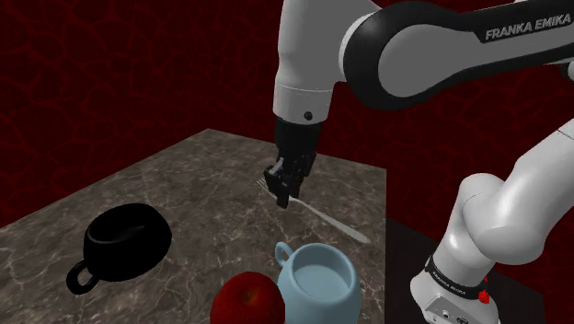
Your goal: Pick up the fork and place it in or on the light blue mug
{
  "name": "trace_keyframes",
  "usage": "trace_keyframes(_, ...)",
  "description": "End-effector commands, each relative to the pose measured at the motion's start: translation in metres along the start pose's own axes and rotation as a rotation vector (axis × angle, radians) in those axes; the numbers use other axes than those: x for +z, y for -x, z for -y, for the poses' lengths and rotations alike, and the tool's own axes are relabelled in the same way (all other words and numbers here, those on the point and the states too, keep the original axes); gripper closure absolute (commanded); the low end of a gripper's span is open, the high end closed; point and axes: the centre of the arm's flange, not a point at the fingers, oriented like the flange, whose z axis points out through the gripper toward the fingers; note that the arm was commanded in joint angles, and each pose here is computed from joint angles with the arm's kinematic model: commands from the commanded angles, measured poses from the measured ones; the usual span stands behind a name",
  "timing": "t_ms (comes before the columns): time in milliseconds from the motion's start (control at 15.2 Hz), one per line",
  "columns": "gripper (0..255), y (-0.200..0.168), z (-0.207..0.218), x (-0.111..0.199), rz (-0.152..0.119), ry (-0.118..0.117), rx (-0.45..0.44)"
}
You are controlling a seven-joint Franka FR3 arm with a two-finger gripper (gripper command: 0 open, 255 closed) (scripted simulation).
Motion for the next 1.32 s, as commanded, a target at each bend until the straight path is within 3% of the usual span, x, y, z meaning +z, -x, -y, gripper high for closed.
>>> trace_keyframes(0, 255, 0.025, 0.011, 0.000, 0.000, 0.000, 0.002)
trace_keyframes(330, 255, 0.084, 0.039, -0.003, 0.000, 0.000, 0.002)
trace_keyframes(1254, 255, 0.087, 0.037, 0.073, 0.000, 0.000, 0.002)
